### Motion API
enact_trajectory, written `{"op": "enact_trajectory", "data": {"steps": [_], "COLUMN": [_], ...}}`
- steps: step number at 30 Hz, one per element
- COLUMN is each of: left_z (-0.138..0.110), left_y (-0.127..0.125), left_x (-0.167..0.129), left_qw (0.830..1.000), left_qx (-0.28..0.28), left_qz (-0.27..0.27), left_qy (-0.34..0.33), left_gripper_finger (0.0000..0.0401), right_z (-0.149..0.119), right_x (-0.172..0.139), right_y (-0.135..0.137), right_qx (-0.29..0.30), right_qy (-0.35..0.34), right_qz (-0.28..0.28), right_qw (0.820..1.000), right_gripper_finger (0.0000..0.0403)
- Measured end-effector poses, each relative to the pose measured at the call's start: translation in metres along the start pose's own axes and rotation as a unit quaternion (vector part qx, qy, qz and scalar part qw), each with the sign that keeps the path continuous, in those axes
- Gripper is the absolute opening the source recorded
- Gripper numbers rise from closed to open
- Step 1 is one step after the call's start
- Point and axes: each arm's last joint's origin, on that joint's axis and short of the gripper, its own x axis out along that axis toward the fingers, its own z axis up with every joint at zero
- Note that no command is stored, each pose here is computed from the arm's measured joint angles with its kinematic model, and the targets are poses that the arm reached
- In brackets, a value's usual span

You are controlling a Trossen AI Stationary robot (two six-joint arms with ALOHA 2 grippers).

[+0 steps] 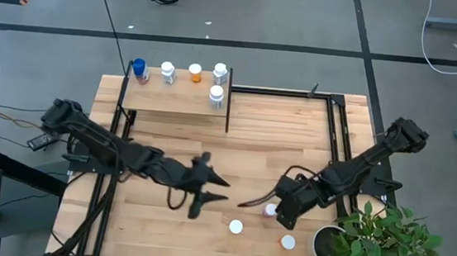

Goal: Pick and place medicine bottles onto shelf by color
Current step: Put the left orange bottle on the shelf

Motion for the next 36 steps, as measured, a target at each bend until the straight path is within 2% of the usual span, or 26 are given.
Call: {"op": "enact_trajectory", "data": {"steps": [7, 14, 20, 24, 36], "left_z": [-0.023, -0.048, -0.082, -0.096, -0.115], "left_y": [-0.012, -0.027, -0.028, -0.027, -0.026], "left_x": [0.044, 0.067, 0.088, 0.096, 0.104], "left_qw": [0.996, 0.992, 0.989, 0.986, 0.978], "left_qx": [-0.032, -0.030, -0.001, 0.012, 0.089], "left_qz": [-0.048, -0.065, -0.053, -0.050, -0.060], "left_qy": [0.061, 0.100, 0.141, 0.157, 0.177], "left_gripper_finger": [0.0224, 0.0264, 0.0286, 0.0294, 0.0344], "right_z": [-0.028, -0.050, -0.056, -0.058, -0.058], "right_x": [-0.005, -0.010, -0.012, -0.013, -0.013], "right_y": [0.009, 0.017, 0.019, 0.019, 0.019], "right_qx": [-0.041, -0.039, -0.035, -0.034, -0.017], "right_qy": [-0.012, -0.038, -0.060, -0.059, -0.067], "right_qz": [-0.014, -0.012, -0.013, -0.011, -0.012], "right_qw": [0.999, 0.998, 0.998, 0.998, 0.998], "right_gripper_finger": [0.0243, 0.0243, 0.0243, 0.0243, 0.0243]}}
